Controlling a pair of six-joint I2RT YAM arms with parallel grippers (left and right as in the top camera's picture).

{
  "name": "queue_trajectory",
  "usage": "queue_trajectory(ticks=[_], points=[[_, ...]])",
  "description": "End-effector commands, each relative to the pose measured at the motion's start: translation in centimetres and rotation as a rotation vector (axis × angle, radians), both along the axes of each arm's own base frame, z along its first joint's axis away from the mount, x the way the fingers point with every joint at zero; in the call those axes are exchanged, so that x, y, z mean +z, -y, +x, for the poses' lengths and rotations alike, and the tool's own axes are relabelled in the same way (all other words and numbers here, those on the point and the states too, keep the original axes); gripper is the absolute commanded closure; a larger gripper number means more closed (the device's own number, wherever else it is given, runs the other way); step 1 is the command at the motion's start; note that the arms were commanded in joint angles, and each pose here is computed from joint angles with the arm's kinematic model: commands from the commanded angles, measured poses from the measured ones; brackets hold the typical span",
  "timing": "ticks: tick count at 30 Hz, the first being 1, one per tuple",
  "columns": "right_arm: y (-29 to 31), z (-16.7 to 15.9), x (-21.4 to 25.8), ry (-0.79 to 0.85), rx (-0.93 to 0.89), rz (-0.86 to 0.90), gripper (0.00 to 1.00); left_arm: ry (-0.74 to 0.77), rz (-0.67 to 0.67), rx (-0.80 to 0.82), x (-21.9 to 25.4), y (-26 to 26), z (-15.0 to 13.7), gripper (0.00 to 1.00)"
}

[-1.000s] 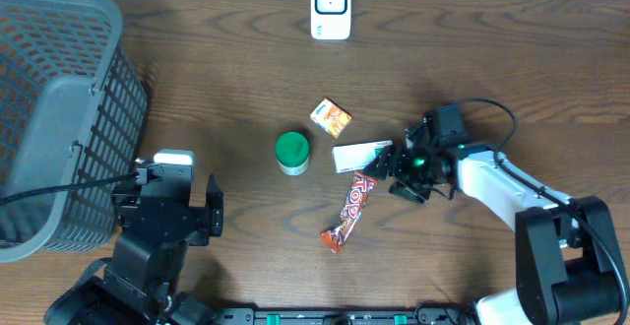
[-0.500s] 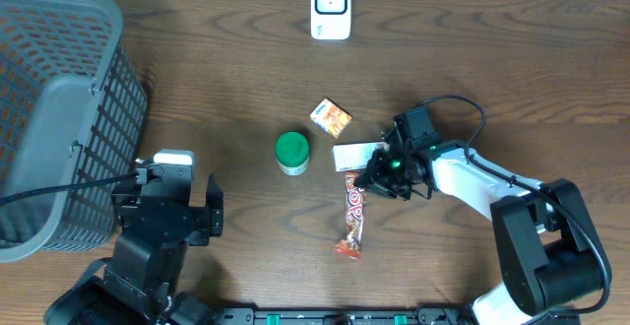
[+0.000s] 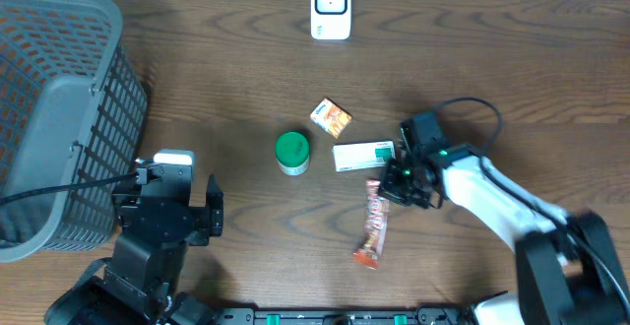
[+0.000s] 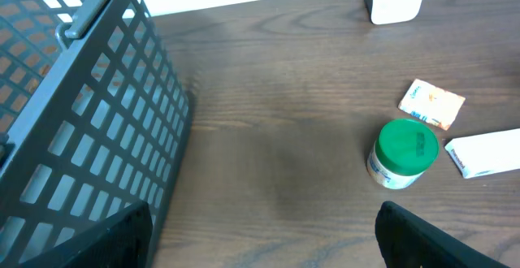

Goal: Scan the item barcode

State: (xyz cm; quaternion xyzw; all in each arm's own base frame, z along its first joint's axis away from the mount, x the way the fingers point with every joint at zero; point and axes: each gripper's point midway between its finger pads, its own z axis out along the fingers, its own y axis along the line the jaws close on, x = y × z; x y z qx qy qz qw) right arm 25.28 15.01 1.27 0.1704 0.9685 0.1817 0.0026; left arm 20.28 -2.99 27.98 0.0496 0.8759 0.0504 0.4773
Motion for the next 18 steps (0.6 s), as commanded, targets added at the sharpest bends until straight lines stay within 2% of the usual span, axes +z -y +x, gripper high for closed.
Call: queue_trajectory(ticks=[1,10,18], points=[[4.8,1.2,2.8,0.160,-0.110,-0.245,0.99,0.001,0.001,0.012,-0.1,-0.2,-0.1,0.12],[12.2,-0.1,7.8,0.306,-0.293,-0.564,0.99,0.001,0.001,0.012,-0.1,-0.2,-0.1,0.12],[15.6,1.8,11.4,0.523,-0.410,-0.842,0.99,0.001,0.001,0.012,-0.1,-0.2,-0.1,0.12]])
